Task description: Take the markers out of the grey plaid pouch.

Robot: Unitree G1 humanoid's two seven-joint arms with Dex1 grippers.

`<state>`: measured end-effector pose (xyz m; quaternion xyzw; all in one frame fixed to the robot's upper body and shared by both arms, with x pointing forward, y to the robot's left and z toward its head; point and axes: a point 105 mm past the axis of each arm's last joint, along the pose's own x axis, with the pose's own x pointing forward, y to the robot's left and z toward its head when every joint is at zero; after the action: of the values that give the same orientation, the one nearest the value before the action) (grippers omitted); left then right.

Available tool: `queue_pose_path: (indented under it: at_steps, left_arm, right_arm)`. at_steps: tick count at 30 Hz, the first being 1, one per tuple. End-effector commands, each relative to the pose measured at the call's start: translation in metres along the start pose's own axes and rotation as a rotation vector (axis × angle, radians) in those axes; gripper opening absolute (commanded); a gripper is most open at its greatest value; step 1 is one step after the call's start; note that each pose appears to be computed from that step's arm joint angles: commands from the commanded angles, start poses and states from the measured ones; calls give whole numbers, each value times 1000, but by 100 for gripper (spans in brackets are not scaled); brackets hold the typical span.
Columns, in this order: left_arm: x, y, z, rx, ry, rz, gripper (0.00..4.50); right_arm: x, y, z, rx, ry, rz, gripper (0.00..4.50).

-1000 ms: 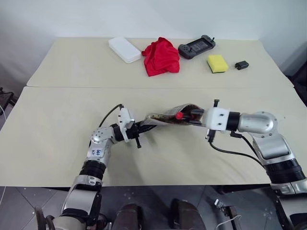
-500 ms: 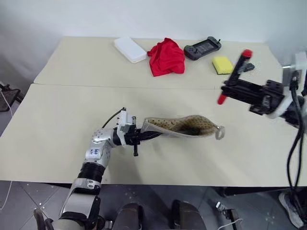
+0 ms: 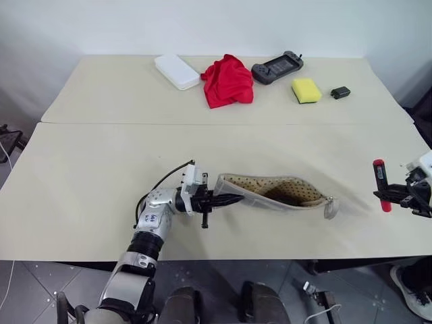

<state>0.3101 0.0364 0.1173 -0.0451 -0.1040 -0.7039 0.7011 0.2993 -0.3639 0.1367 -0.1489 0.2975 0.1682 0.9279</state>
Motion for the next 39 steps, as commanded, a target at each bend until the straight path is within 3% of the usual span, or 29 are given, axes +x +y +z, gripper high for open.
queue_pose_path:
  at_steps: [1, 6, 10, 15, 19, 22, 25, 28, 33, 39]
  left_arm:
    - [0, -4, -4, 9, 5, 10, 0]
    - [1, -6, -2, 25, -9, 2, 0]
    - [-1, -4, 0, 42, -5, 7, 0]
    - [-6, -1, 0, 66, 2, 32, 0]
    - [-11, -1, -2, 106, 15, 61, 0]
    - [-13, -1, -5, 165, 34, 77, 0]
    - [-12, 0, -7, 159, 14, 115, 0]
    - [-12, -3, -11, 142, 15, 119, 0]
    - [-13, -4, -14, 130, 21, 124, 0]
    - [-10, -3, -14, 122, 22, 122, 0]
  right_arm:
    - [12, 2, -6, 48, 42, 3, 58]
    - [26, -11, -13, 116, 95, -81, 58]
    - [24, -4, 3, 110, 58, 12, 187]
    - [1, -3, 48, -23, -133, 88, 354]
    - [-34, 33, 109, -220, -345, 265, 354]
    - [-50, 66, 130, -309, -393, 396, 354]
    - [-58, 118, 145, -450, -410, 560, 289]
    - [-59, 164, 151, -576, -427, 680, 186]
    - [-57, 202, 144, -662, -437, 796, 18]
    - [-30, 208, 130, -648, -324, 756, 3]
